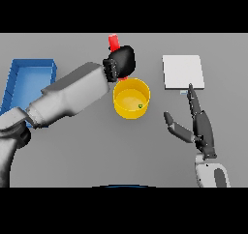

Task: Pick up the red beaker and tilt it to pour out 1 green nut into yellow bowl. Pick up the yellow bowl and place it on the metallic measuring scale.

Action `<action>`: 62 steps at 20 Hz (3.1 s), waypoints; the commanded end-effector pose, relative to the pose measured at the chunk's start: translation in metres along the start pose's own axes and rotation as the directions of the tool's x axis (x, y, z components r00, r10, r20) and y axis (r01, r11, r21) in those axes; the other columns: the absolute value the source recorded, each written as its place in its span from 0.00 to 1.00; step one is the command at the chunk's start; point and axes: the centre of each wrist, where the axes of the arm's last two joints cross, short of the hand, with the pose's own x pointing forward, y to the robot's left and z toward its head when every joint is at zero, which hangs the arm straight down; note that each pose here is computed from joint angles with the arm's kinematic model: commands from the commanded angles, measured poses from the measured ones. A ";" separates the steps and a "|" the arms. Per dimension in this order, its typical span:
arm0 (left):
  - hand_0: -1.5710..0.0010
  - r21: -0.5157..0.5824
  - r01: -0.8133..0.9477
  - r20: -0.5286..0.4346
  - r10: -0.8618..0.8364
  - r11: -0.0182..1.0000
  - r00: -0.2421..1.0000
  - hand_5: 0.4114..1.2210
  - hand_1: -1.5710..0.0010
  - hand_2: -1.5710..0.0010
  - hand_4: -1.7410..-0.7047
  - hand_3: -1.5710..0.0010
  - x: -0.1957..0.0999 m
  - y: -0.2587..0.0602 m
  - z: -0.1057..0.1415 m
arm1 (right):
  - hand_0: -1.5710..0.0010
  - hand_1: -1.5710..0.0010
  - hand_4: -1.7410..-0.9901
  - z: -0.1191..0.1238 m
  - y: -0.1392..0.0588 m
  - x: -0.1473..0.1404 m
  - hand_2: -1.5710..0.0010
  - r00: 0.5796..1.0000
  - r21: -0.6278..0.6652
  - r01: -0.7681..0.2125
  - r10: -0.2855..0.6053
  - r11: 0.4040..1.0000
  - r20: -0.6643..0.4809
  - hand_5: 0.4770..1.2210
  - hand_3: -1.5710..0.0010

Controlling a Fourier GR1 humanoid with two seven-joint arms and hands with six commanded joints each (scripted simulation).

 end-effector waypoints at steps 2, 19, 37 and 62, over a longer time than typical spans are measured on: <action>0.00 0.005 0.060 -0.009 -0.060 0.998 0.998 1.00 0.00 0.00 0.01 0.00 -0.001 0.008 -0.002 | 1.00 1.00 0.81 0.000 -0.002 0.000 1.00 1.000 -0.008 0.004 -0.004 1.000 -0.013 0.13 1.00; 0.00 0.339 -0.653 -0.483 0.721 0.677 0.497 1.00 0.00 0.00 0.01 0.04 -0.235 -0.029 0.137 | 1.00 1.00 0.83 -0.009 0.003 -0.001 1.00 1.000 0.047 0.022 -0.023 0.999 0.018 0.14 1.00; 0.00 0.823 -0.530 -0.264 0.689 -0.204 -0.675 1.00 0.00 0.00 0.00 0.00 -0.074 -0.277 0.151 | 1.00 1.00 0.79 -0.013 -0.001 -0.007 1.00 0.999 0.081 -0.026 0.023 0.996 0.038 0.27 1.00; 0.96 0.688 -0.653 -0.306 0.691 -0.315 -0.655 0.27 0.96 0.96 0.93 0.96 0.003 -0.252 0.178 | 1.00 1.00 0.81 -0.016 0.001 -0.003 1.00 0.993 0.061 -0.116 0.117 0.991 -0.014 0.21 1.00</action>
